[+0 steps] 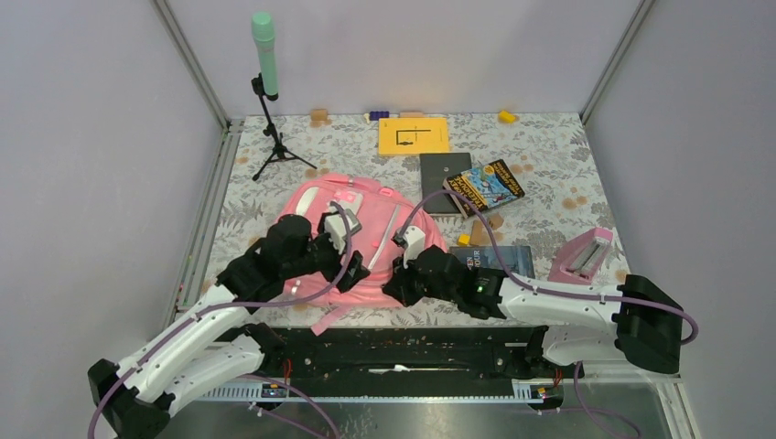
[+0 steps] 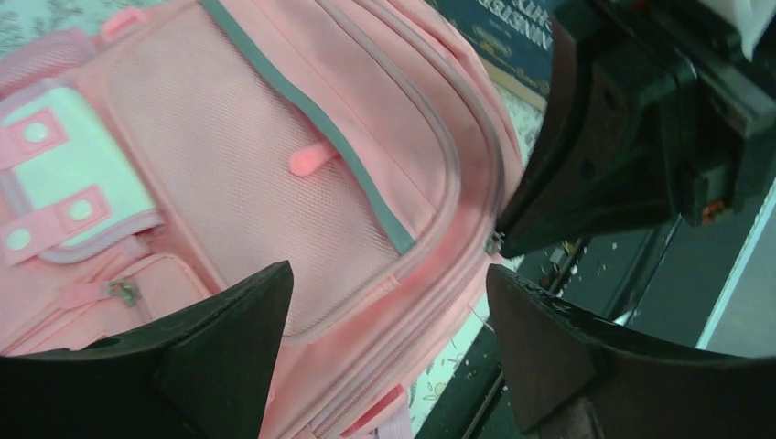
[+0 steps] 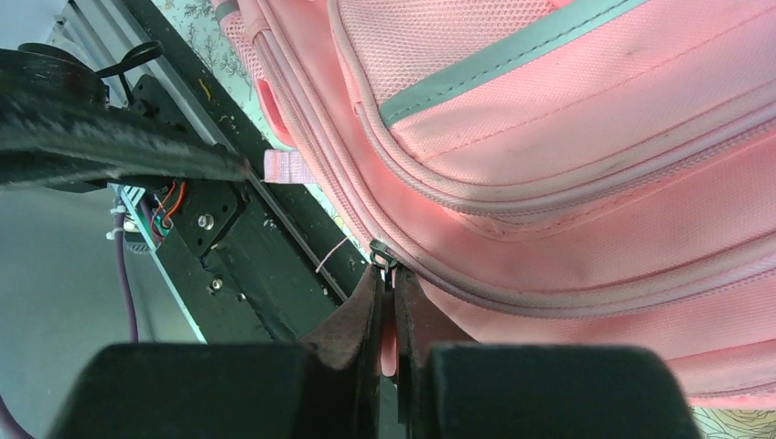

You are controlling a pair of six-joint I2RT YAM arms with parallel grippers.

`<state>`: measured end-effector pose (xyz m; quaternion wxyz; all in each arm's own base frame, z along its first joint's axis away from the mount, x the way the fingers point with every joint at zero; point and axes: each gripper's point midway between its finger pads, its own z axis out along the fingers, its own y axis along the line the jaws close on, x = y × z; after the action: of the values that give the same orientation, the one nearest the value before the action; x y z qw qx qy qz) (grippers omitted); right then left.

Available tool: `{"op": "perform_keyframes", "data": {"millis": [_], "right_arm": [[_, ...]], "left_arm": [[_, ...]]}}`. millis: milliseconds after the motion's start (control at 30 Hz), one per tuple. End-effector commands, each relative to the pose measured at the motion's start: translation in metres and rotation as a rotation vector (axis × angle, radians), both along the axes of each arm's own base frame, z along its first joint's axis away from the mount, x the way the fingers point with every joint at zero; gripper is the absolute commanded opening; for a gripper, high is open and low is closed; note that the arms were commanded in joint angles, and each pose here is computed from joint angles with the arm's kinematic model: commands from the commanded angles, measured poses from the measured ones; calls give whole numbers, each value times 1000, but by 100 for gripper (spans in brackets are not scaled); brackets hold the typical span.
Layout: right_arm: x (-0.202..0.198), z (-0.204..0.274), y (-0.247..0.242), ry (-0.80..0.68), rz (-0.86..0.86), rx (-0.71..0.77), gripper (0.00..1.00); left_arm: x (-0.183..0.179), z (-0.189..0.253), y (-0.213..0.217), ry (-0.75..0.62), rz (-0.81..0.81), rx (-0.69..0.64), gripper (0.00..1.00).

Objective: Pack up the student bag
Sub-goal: Zip the student bag at the center of the board.

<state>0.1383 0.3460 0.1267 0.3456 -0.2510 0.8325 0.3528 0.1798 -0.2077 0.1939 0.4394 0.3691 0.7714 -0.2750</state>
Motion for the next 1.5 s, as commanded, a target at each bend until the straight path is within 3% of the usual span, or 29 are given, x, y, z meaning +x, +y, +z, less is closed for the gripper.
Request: {"op": "perform_keyframes", "data": {"millis": [0,133,267,400,567,733,1133,1167,1367,1467], "right_arm": [[11,36,8,-59,12,155,0],[15,34,7,-40,-1,178,0],[15,32,7,-13,-4,206,0],[15,35,10,7,-1,238,0],[15,36,13,19,9,249,0],[13,40,15,25,22,261,0],[8,42,13,26,43,272,0],[8,42,13,26,43,273,0],[10,39,9,16,28,263,0],[16,34,3,-4,-1,240,0]], "left_arm": [[-9,-17,-12,-42,-110,87,77],[-26,-31,-20,-31,-178,154,71],[-30,-33,-17,-104,-147,193,67],[-36,-33,-19,-137,-156,186,51],[-39,-52,-26,-104,-185,271,53],[-25,-53,-24,-158,-123,338,48],[-21,-55,-28,-206,-116,359,63],[-20,-56,-28,-209,-116,364,60],[-16,-59,-26,-211,-96,390,15],[-15,-63,-25,-206,-89,410,0]]}}
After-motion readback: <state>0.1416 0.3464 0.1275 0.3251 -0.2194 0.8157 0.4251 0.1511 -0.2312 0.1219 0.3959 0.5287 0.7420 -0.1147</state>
